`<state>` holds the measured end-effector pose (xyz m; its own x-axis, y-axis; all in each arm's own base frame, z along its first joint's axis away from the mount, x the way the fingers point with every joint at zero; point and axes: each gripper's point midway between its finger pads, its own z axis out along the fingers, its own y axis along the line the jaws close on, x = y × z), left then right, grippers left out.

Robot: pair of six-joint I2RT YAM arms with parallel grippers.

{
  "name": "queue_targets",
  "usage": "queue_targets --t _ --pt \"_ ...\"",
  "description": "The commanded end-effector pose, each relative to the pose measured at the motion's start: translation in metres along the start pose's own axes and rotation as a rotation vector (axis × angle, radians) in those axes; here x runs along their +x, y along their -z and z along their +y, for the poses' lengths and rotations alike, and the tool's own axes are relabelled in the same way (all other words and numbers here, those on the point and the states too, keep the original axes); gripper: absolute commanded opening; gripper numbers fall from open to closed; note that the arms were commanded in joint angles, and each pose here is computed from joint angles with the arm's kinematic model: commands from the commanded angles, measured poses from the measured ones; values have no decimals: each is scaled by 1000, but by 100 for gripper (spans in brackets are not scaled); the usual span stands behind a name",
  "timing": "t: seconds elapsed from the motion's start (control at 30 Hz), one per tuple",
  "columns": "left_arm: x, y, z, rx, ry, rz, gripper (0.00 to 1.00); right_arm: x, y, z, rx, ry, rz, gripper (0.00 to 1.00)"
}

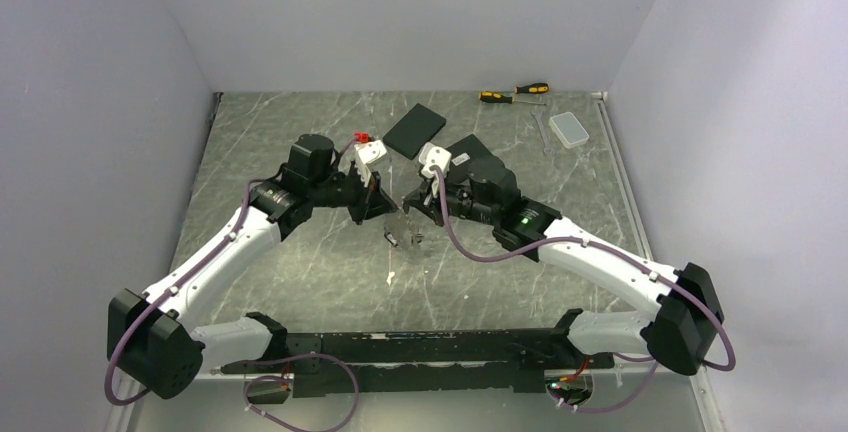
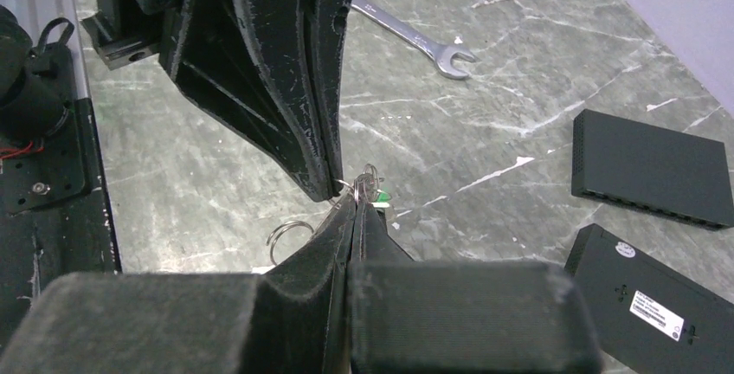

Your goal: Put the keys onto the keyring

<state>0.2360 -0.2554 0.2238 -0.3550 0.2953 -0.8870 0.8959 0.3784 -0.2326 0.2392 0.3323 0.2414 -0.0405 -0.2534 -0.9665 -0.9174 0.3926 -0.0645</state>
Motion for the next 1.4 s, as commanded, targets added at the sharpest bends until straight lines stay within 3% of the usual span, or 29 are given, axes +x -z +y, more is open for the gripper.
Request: queue_targets --t 0.0,0.7,1.37 --pt "-35 8 -6 3 -83 -84 0 -23 10 4 -10 8 -82 0" --pt "-35 8 -9 13 -90 -85 0 -12 -5 -3 -22 -16 -56 0" --pt "-34 8 -10 26 -90 -83 0 -28 -2 4 -75 -3 -89 0"
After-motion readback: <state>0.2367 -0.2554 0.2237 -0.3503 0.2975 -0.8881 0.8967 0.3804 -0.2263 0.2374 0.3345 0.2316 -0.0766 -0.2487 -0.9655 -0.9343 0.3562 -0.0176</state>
